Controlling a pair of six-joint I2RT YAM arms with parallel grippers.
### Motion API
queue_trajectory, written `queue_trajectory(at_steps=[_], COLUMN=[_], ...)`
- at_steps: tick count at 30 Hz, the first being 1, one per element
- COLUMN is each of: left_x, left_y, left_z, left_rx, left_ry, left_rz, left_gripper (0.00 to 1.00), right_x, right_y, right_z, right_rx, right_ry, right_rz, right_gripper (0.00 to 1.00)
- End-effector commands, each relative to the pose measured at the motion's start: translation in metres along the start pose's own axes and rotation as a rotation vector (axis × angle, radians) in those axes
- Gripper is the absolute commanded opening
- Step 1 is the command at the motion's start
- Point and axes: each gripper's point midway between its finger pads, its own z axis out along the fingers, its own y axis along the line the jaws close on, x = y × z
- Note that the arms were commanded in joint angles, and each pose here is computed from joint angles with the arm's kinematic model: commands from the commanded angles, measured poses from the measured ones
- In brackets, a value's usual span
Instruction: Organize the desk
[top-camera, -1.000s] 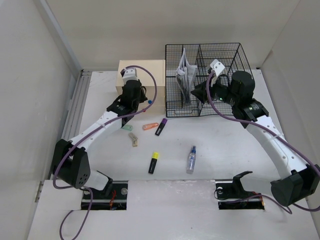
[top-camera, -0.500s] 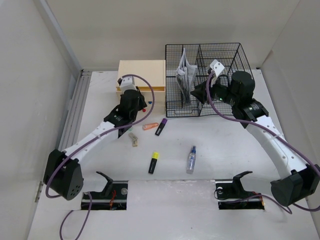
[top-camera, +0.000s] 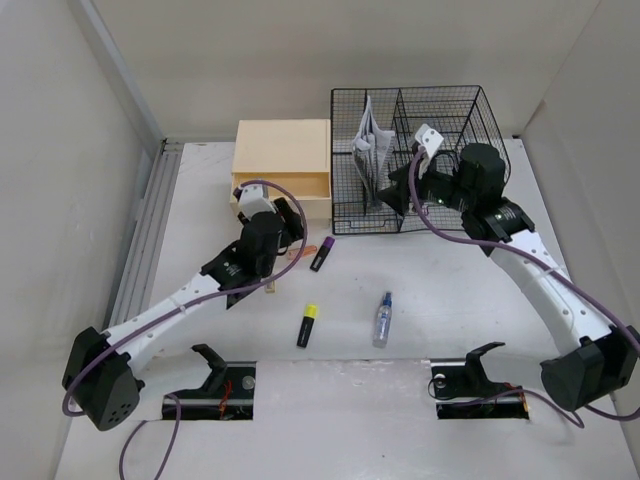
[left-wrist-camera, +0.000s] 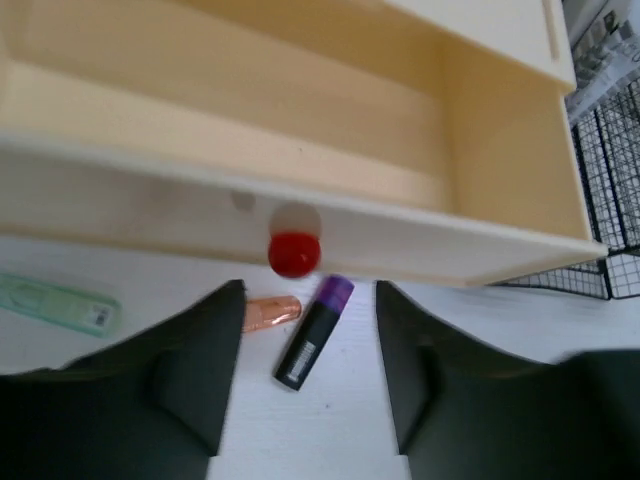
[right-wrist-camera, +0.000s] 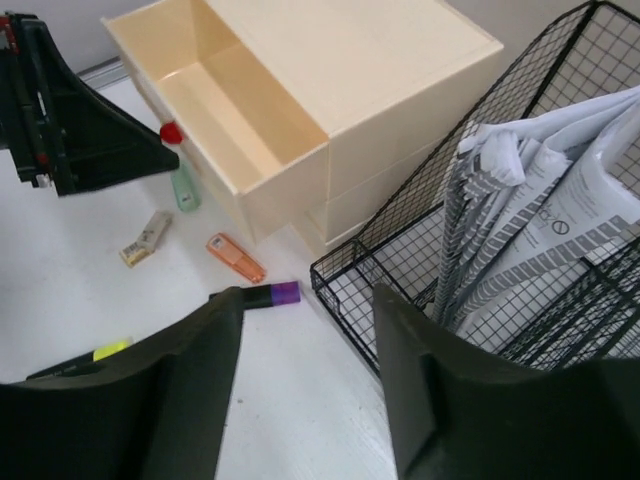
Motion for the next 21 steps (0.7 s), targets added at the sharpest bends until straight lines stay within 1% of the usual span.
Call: queue_trajectory(at_steps=[1,2,3,4,5,6,7,8,9,10,12,13,14,16,17,18,19,20,21], left_x=[0.019,0.025,0.020,0.019,0.015,0.010,0.007,0.006,-0.005,-0.007,-0.024,-0.033,-0.044,-0.066,-0.075,-0.086,-0.094,-0.098,-0.105], left_y=[-0.003,-0.002,-0.004,-0.009,-0.013,-0.018,-0.021,-0.023,-0.030,-0.033,-0.039,-0.040,-0.044,-0.041,-0.040,-0.040,-0.033,-0.029,-0.027], left_z=[-0.012,-0.015,-0.017,-0.022,-0.032,-0.038,-0.044,-0.052,-0.064,-0.072,-0.091,-0.099,-0.108,-0.126,-0.132,-0.139,-0.140,-0.140,-0.142], left_rx=[0.017,0.012,0.018,0.039,0.058,0.078,0.095,0.114,0.161,0.187,0.258,0.282,0.311,0.350,0.357,0.372,0.342,0.323,0.311], left_ry=[0.073,0.095,0.088,0.086,0.081,0.074,0.071,0.079,0.057,0.064,0.044,0.031,0.012,-0.038,-0.065,-0.089,-0.125,-0.138,-0.155], left_rz=[-0.001,0.017,0.011,0.010,-0.002,-0.019,-0.022,-0.036,-0.063,-0.075,-0.114,-0.129,-0.150,-0.161,-0.163,-0.156,-0.123,-0.108,-0.097], left_gripper=[0.56,0.63,0.69,0.73,0.79,0.79,0.79,0.80,0.80,0.80,0.80,0.75,0.71,0.60,0.43,0.35,0.28,0.24,0.22], right_x=[0.001,0.003,0.010,0.016,0.025,0.023,0.029,0.029,0.028,0.031,0.034,0.036,0.045,0.059,0.076,0.089,0.104,0.118,0.141], right_y=[0.010,0.015,0.018,0.017,0.021,0.021,0.021,0.020,0.022,0.022,0.024,0.024,0.023,0.041,0.047,0.047,0.045,0.051,0.053], right_z=[0.002,0.001,0.000,0.002,0.002,0.001,0.003,0.004,0.004,0.003,0.002,0.001,-0.001,-0.007,-0.014,-0.015,-0.017,-0.017,-0.018], right_rx=[-0.080,-0.109,-0.130,-0.147,-0.177,-0.189,-0.194,-0.207,-0.217,-0.221,-0.241,-0.246,-0.268,-0.372,-0.415,-0.449,-0.463,-0.502,-0.543], right_ry=[-0.005,-0.002,0.020,0.035,0.060,0.057,0.075,0.076,0.071,0.079,0.087,0.092,0.116,0.141,0.198,0.212,0.261,0.289,0.324], right_rz=[-0.078,-0.102,-0.117,-0.167,-0.171,-0.218,-0.205,-0.232,-0.240,-0.242,-0.280,-0.306,-0.386,-0.533,-0.577,-0.716,-0.789,-0.842,-0.907], right_gripper=[0.62,0.65,0.68,0.73,0.74,0.76,0.77,0.77,0.77,0.77,0.77,0.77,0.73,0.70,0.68,0.65,0.65,0.63,0.63])
